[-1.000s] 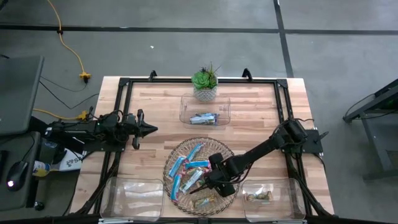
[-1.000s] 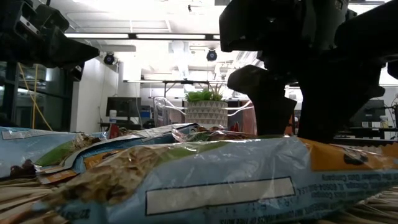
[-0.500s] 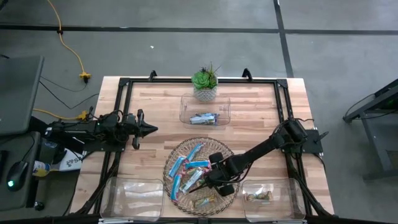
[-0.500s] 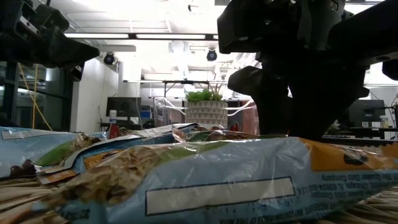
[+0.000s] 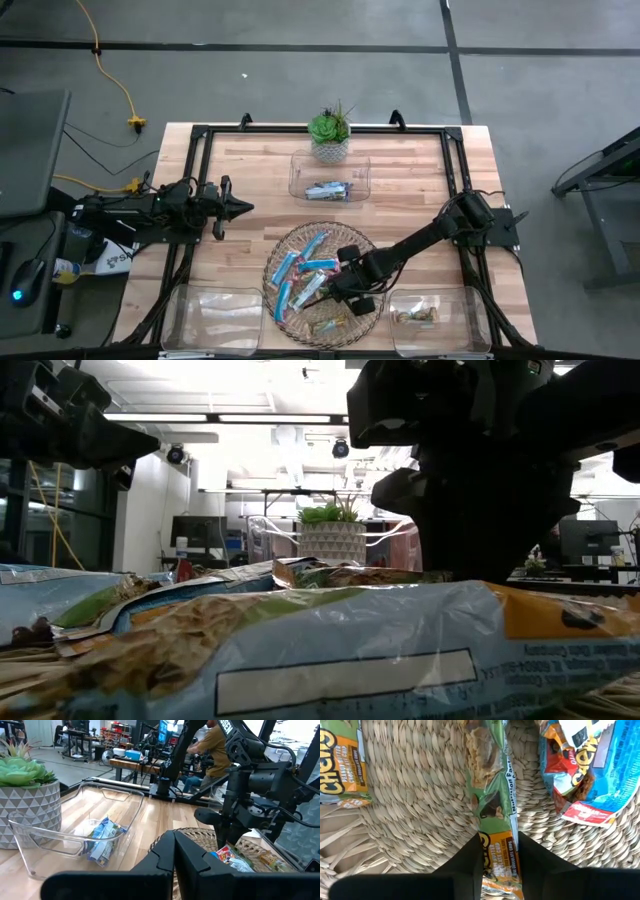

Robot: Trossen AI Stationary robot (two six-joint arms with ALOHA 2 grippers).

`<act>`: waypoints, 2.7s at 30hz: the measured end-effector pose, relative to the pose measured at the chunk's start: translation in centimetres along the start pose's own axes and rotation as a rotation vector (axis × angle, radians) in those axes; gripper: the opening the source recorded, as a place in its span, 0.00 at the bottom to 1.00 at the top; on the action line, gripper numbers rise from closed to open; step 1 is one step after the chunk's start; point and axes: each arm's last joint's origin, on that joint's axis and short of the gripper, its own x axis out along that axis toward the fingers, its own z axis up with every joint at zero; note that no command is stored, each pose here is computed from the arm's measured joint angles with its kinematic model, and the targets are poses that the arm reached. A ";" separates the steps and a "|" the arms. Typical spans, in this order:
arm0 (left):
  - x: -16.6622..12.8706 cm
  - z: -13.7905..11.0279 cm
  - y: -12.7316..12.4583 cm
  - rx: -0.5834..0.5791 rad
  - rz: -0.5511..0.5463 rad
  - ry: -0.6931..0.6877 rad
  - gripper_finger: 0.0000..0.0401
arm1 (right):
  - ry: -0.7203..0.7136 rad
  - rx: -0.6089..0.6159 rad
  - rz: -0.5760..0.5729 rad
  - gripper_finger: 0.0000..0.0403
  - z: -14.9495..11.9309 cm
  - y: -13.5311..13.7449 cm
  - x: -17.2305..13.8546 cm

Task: Pick and place Granola Bars by type
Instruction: Put the yellow granola bar into the bottom right transparent bin

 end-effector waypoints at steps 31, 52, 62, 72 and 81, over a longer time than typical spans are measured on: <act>0.0 0.0 0.0 0.000 0.000 0.000 0.00 | -0.007 -0.002 0.232 0.14 3.9 1.2 -5.7; 0.0 0.0 0.0 0.000 0.000 0.000 0.00 | -0.264 -0.001 0.241 0.14 8.5 1.4 -17.9; 0.0 0.0 0.0 0.000 0.000 0.000 0.00 | -0.337 0.051 0.197 0.14 7.0 0.6 -24.7; 0.0 0.0 0.0 0.000 0.000 0.000 0.00 | -0.419 0.228 0.176 0.14 0.5 -0.1 -32.5; 0.0 0.0 0.0 0.000 0.000 0.000 0.00 | -0.436 0.396 0.223 0.14 -5.8 1.7 -36.2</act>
